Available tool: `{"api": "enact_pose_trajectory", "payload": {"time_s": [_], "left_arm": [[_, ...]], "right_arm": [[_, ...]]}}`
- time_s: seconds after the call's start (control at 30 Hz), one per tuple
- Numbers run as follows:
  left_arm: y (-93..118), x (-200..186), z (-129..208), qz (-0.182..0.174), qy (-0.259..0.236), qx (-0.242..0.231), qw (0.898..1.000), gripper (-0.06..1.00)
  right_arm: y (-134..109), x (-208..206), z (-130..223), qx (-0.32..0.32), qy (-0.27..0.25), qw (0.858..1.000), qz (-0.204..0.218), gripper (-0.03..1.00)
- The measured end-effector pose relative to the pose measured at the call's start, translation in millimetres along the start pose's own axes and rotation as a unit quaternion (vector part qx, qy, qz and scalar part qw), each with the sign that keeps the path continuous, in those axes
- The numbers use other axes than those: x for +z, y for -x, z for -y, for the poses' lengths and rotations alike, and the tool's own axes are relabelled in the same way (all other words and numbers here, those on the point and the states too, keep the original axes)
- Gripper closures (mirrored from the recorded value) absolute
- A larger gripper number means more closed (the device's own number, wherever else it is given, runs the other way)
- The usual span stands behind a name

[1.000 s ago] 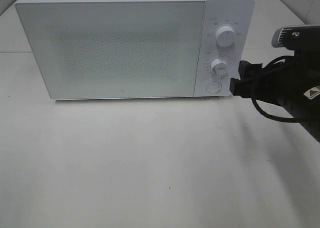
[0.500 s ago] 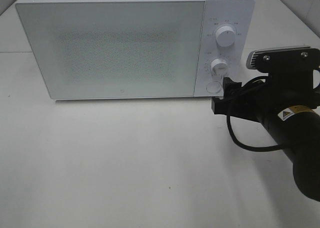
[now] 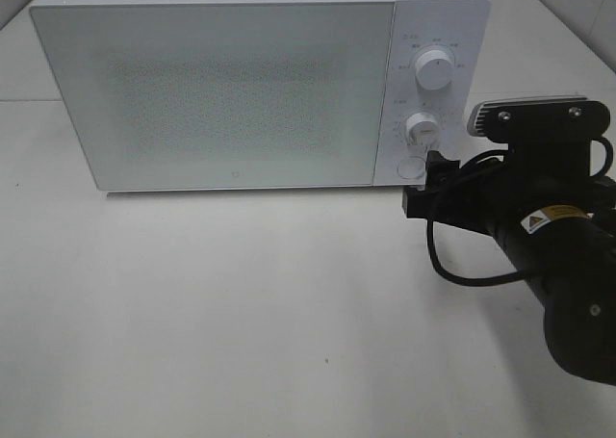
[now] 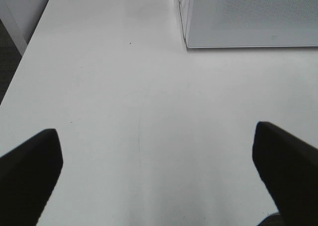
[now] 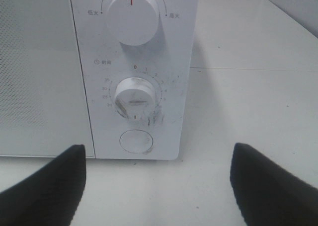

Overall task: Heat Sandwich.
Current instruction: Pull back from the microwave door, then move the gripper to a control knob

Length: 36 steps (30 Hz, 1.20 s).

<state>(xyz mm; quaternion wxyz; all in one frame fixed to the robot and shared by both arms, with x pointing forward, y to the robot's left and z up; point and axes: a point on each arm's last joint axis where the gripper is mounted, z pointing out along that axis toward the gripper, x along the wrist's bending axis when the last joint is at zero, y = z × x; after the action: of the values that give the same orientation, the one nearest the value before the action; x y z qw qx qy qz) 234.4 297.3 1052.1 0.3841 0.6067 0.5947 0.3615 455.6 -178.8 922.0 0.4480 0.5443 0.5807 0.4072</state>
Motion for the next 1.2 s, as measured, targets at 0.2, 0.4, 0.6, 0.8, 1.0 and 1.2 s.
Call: {"api": "enact_pose_trajectory", "payload": {"time_s": [0.2,0.4,0.6,0.8,1.0,1.2], "left_arm": [[0.0,0.0,0.0,0.0,0.0,0.0,1.0,-0.04],[0.0,0.0,0.0,0.0,0.0,0.0,1.0,-0.04],[0.0,0.0,0.0,0.0,0.0,0.0,1.0,-0.04],[0.0,0.0,0.0,0.0,0.0,0.0,1.0,-0.04],[0.0,0.0,0.0,0.0,0.0,0.0,1.0,-0.04],[0.0,0.0,-0.1,0.0,0.0,0.0,1.0,-0.04]], "right_arm": [[-3.3,18.5,-0.7,0.014,0.004,1.0,0.006,0.2],[-8.3,39.3,-2.8,0.014,0.01,1.0,0.001,0.2],[-12.4,56.1,-2.2,0.009,0.013,1.0,-0.002,0.2],[-17.0,76.4,-0.4,0.009,0.009,1.0,-0.01,0.2],[-20.0,90.1,-0.5,0.013,0.009,1.0,-0.012,0.2],[-24.5,96.4,2.6,0.011,0.006,1.0,-0.016,0.2]]}}
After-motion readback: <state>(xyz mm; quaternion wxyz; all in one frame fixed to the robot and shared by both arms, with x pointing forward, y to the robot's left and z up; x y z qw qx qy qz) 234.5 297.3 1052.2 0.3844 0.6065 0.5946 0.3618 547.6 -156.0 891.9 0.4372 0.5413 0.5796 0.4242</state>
